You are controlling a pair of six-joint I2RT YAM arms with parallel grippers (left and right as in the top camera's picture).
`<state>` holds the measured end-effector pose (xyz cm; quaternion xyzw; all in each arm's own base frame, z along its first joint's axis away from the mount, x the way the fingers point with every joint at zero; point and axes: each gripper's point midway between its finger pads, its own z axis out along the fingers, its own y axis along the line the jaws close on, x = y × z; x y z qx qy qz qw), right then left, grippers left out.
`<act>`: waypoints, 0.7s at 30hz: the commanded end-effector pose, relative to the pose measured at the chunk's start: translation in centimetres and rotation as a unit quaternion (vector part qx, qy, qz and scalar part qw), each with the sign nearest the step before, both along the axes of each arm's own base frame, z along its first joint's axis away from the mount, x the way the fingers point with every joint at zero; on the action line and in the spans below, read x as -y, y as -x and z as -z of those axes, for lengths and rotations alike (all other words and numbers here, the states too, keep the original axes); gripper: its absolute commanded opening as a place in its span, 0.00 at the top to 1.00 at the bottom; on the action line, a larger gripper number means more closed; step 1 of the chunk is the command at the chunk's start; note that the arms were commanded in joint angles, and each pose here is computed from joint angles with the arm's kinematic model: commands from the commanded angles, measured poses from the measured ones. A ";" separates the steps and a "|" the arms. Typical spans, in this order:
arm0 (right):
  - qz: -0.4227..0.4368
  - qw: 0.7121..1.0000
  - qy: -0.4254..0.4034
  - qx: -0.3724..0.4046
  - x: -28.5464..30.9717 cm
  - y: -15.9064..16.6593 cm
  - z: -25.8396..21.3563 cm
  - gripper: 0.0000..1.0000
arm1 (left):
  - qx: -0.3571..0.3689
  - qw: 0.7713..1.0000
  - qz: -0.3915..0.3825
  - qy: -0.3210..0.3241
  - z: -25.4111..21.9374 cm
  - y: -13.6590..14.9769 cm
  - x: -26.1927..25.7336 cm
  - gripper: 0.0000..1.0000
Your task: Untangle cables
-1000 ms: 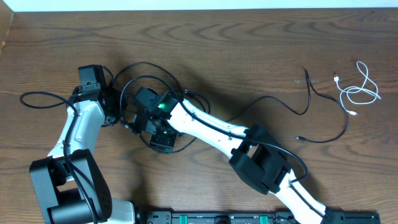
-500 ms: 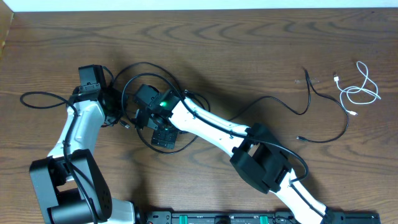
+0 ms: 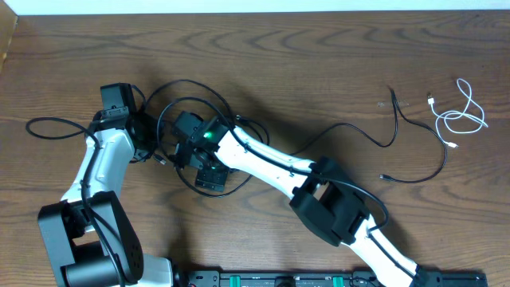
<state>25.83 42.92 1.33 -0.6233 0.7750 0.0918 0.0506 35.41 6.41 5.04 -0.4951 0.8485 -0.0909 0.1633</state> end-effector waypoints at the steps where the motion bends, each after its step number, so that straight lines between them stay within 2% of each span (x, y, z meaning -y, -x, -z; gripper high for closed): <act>1: -0.007 0.999 0.003 -0.035 0.0 1.4 1.4 0.38 | -0.007 1.000 -0.008 0.001 0.3 0.2 -0.2 0.91; 7: -0.043 0.990 -0.057 -0.123 -1.9 4.9 0.3 0.36 | -0.007 1.000 -0.008 0.001 0.3 0.2 -0.2 0.91; 13: -0.068 0.989 -0.062 -0.117 -2.0 5.0 0.2 0.31 | -0.007 1.000 -0.008 0.001 0.3 0.2 -0.2 0.91; 21: -0.085 0.989 -0.051 -0.108 -2.1 5.9 0.8 0.31 | -0.007 1.000 -0.008 0.001 0.3 0.2 -0.2 0.91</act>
